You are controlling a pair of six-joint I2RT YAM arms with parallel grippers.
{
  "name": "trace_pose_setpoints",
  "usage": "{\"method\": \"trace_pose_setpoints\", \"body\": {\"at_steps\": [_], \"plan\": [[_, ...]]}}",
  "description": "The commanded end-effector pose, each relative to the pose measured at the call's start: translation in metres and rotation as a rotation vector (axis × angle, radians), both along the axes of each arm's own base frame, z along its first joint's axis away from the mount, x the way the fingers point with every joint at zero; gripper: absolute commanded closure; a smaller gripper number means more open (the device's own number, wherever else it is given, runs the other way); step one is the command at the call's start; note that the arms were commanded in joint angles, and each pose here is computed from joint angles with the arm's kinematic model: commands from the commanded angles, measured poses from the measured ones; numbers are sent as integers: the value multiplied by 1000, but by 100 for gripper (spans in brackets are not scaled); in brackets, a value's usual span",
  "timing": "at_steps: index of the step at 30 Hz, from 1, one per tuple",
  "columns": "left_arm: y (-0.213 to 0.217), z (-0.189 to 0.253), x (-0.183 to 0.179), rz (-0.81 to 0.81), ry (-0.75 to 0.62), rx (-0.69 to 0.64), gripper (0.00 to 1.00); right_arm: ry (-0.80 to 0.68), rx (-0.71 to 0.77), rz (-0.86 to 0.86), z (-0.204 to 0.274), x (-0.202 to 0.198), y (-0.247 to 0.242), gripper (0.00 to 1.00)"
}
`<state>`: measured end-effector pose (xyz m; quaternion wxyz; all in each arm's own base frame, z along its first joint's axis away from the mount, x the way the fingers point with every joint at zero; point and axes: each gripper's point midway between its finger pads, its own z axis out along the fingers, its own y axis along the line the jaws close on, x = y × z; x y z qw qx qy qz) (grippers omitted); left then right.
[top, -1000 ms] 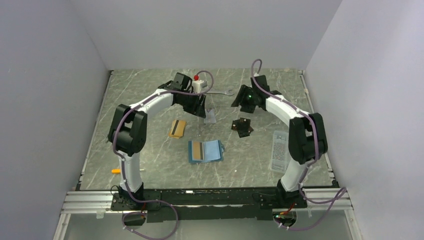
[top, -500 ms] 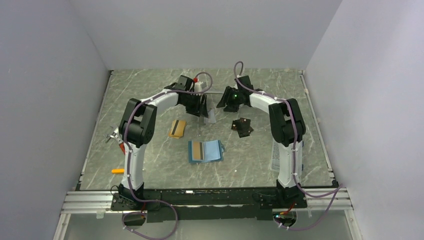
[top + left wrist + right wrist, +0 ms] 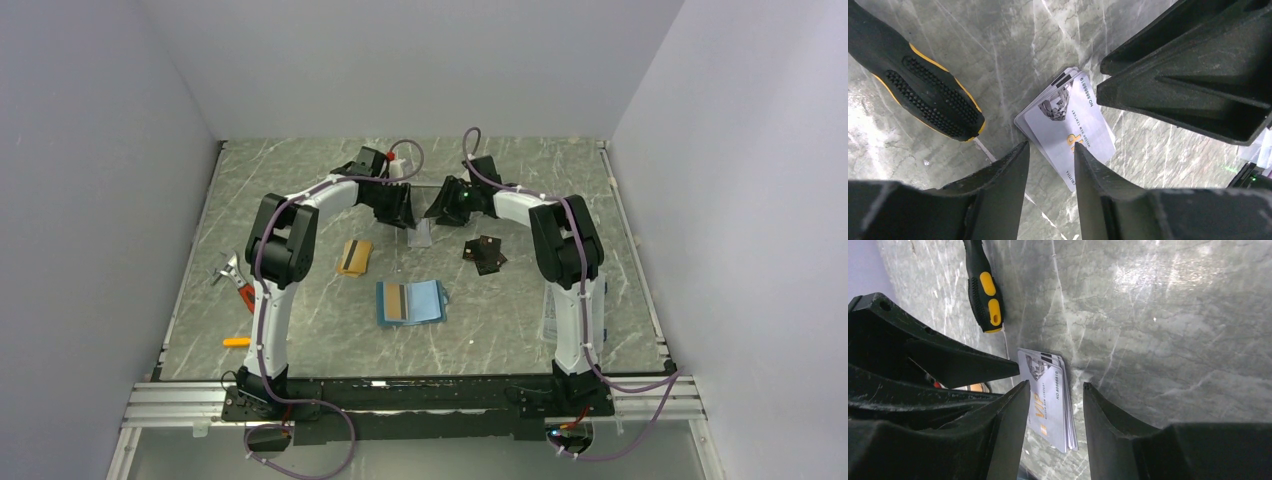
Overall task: Put the credit cards into the card holder
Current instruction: Pick up the credit card from the center of the board.
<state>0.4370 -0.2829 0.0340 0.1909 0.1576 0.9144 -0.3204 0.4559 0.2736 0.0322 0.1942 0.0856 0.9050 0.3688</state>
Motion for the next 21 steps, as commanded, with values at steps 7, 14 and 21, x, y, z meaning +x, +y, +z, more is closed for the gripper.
{"method": "trace_pose_setpoints", "body": {"at_steps": [7,14,21], "plan": [[15,-31,-14,4,68,65,72,-6,45,-18,-3,-15,3,55],[19,-17,-9,18,75,-21,85,-24,40,-28,5,-23,-1,57],[9,14,-12,-21,69,-189,90,-53,81,3,19,-28,6,58]]}}
